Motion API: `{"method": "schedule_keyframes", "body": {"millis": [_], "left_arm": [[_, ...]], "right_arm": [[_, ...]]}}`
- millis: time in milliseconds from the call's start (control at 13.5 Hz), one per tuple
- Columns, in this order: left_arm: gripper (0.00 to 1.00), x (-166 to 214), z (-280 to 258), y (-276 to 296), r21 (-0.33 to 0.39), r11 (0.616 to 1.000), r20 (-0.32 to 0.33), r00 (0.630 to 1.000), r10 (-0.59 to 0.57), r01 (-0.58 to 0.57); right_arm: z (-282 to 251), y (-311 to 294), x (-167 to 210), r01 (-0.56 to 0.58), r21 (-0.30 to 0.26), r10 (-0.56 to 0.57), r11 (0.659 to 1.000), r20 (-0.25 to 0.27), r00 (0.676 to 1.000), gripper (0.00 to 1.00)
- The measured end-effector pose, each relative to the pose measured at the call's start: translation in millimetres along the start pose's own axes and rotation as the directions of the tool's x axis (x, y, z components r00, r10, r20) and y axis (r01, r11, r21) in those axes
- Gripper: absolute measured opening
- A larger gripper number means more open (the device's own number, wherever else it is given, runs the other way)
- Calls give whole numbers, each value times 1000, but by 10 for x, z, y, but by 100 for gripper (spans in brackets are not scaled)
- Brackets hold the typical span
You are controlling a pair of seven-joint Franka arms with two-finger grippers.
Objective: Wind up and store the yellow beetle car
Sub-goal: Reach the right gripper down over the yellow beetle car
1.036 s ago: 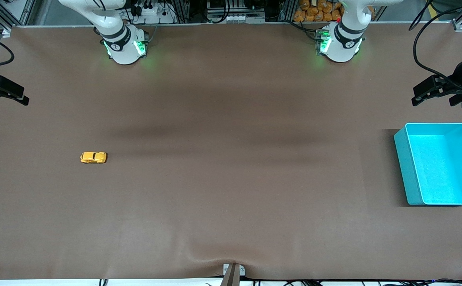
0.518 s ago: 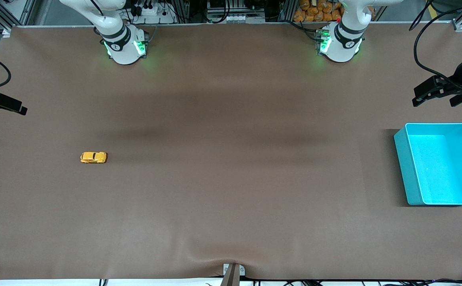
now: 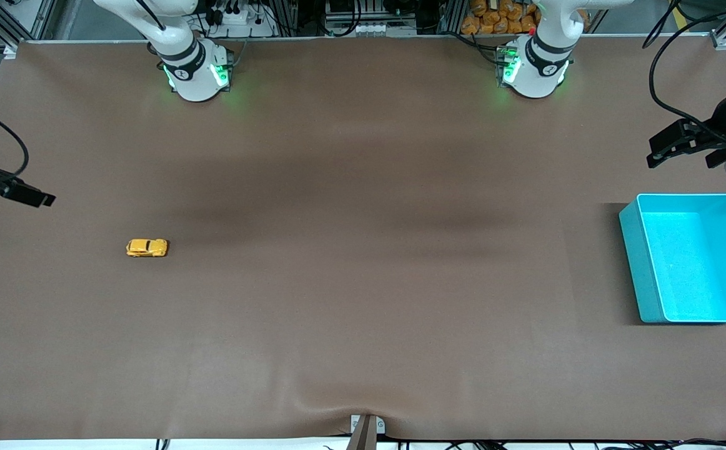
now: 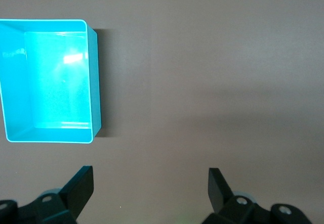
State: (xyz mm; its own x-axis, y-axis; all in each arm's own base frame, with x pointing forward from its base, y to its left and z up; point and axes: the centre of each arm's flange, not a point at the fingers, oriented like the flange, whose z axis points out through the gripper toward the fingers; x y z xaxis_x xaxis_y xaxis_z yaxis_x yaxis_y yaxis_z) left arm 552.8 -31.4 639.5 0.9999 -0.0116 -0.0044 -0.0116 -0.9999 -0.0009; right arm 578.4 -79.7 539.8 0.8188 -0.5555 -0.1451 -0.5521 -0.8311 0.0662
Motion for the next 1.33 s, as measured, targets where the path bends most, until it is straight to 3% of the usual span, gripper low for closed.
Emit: {"method": "schedule_keyframes", "body": {"millis": [222, 370, 518, 666, 962, 1332], "left_arm": [[100, 0, 0, 13, 0, 1000, 0, 1000, 2, -2], [100, 0, 0, 13, 0, 1000, 0, 1000, 2, -2], [100, 0, 0, 14, 0, 1000, 0, 1000, 2, -2], [100, 0, 0, 15, 0, 1000, 0, 1000, 2, -2], [100, 1, 2, 13, 0, 1000, 0, 1000, 2, -2], [100, 8, 14, 13, 0, 1000, 2, 1000, 2, -2]], "right_arm": [[159, -34, 48, -159, -2, 159, 987, 6, 987, 100], [293, -74, 82, -287, 17, 287, 958, -2, 958, 100], [459, -125, 100, -419, 45, 419, 907, 20, 908, 100], [638, -132, 102, -502, 40, 500, 864, 40, 865, 100], [1062, -142, 146, -677, 55, 676, 734, 38, 736, 100], [1552, -161, 177, -804, 57, 803, 591, 43, 594, 100]]}}
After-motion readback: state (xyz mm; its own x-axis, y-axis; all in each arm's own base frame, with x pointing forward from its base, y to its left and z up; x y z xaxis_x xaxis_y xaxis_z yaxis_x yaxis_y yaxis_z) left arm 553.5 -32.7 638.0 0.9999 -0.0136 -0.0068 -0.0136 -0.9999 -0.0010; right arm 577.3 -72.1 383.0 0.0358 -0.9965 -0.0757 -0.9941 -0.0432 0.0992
